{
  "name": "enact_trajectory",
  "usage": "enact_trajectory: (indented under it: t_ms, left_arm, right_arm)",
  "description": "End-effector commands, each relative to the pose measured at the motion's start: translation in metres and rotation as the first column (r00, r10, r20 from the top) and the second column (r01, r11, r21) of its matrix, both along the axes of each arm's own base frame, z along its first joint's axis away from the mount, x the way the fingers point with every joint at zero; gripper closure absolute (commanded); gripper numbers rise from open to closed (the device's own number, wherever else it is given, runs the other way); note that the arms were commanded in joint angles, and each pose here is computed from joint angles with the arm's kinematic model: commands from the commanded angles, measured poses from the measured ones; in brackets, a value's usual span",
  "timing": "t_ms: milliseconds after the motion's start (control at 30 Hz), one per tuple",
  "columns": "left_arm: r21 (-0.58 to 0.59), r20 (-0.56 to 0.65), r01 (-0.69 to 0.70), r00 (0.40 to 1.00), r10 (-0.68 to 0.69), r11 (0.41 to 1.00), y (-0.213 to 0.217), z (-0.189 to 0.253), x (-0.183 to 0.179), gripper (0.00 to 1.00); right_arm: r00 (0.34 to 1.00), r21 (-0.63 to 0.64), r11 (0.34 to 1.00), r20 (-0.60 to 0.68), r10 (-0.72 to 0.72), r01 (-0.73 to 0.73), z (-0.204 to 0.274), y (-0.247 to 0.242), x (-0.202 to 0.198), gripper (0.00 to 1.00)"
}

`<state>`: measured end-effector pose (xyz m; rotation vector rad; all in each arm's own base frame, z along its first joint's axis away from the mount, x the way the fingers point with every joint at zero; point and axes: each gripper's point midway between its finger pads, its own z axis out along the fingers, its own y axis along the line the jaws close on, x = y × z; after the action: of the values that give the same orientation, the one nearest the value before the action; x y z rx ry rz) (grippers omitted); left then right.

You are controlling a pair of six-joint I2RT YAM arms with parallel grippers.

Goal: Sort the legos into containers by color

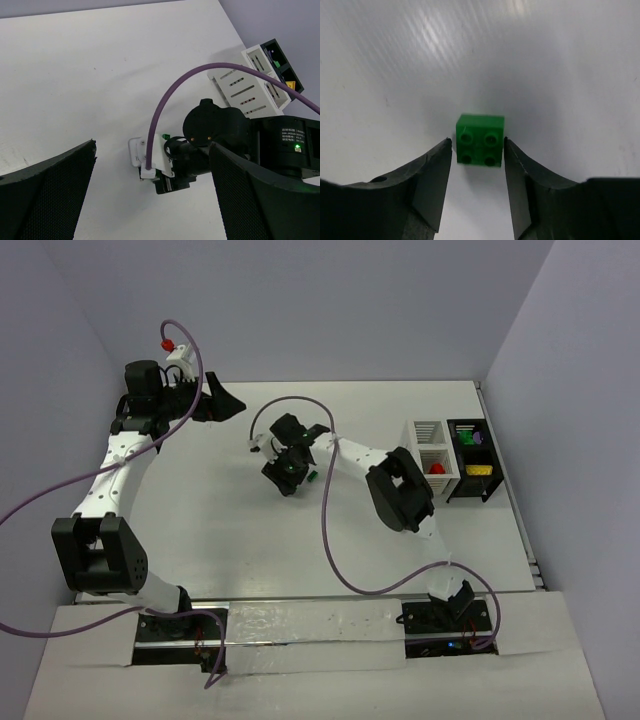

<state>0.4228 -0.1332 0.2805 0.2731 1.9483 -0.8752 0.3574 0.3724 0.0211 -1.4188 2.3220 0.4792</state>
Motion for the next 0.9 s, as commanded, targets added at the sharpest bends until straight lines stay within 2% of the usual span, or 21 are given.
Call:
enact_trajectory:
  t_ms: [0,133,200,300,367,500,567,667,733,767,800,867]
  left_arm:
    - [-0.008,0.045,0.019,0.999,-0.018,1.0,0.0,0.015,0.002,0.01]
    - [-0.009,0.05,0.011,0.999,-0.011,1.0,0.0,0.017,0.004,0.01]
    - [-0.012,0.048,0.01,0.999,-0.009,1.0,0.0,0.017,0.004,0.01]
    - [-0.014,0.046,0.007,0.999,-0.006,1.0,0.0,0.015,0.005,0.01]
    - [-0.012,0.043,0.007,0.999,-0.007,1.0,0.0,0.014,0.005,0.01]
    - [0.044,0.058,-0.006,0.998,0.003,0.999,-0.004,0.009,0.004,0.01]
    - [0.067,0.059,-0.009,0.998,0.005,0.998,-0.01,0.006,0.004,0.01]
    - [0.089,0.063,-0.004,0.998,-0.002,0.996,-0.016,0.004,0.004,0.01]
    - [0.091,0.066,0.0,0.998,-0.006,0.996,-0.021,0.005,0.005,0.01]
    - [0.092,0.064,0.0,0.998,-0.005,0.996,-0.021,0.004,0.005,0.01]
    - [0.092,0.065,0.003,0.998,-0.009,0.996,-0.023,0.005,0.006,0.01]
    - [0.09,0.056,0.008,0.998,-0.013,0.996,-0.025,0.003,0.008,0.01]
  right_arm:
    - [0.999,0.013,1.0,0.047,0.003,-0.004,0.028,-0.01,-0.005,0.56]
    - [0.993,0.049,0.999,0.116,-0.012,0.007,0.072,-0.021,-0.01,0.7]
    - [0.991,0.073,0.997,0.131,-0.037,0.027,0.089,-0.026,-0.008,0.73]
    - [0.978,0.178,0.982,0.188,-0.09,0.056,0.156,-0.034,-0.002,0.79]
    - [0.967,0.244,0.964,0.201,-0.158,0.107,0.199,-0.057,0.007,0.8]
    - [0.9,0.302,0.902,0.215,-0.38,0.309,0.251,-0.151,0.047,0.81]
    - [0.833,0.288,0.85,0.222,-0.507,0.44,0.258,-0.221,0.07,0.81]
    - [0.749,0.242,0.791,0.259,-0.611,0.562,0.258,-0.296,0.085,0.81]
    - [0.653,0.184,0.711,0.293,-0.699,0.678,0.254,-0.37,0.089,0.81]
    - [0.648,0.165,0.709,0.305,-0.698,0.686,0.251,-0.377,0.09,0.81]
    - [0.609,0.144,0.67,0.312,-0.729,0.728,0.246,-0.404,0.09,0.81]
    - [0.576,0.086,0.628,0.318,-0.753,0.773,0.231,-0.434,0.091,0.82]
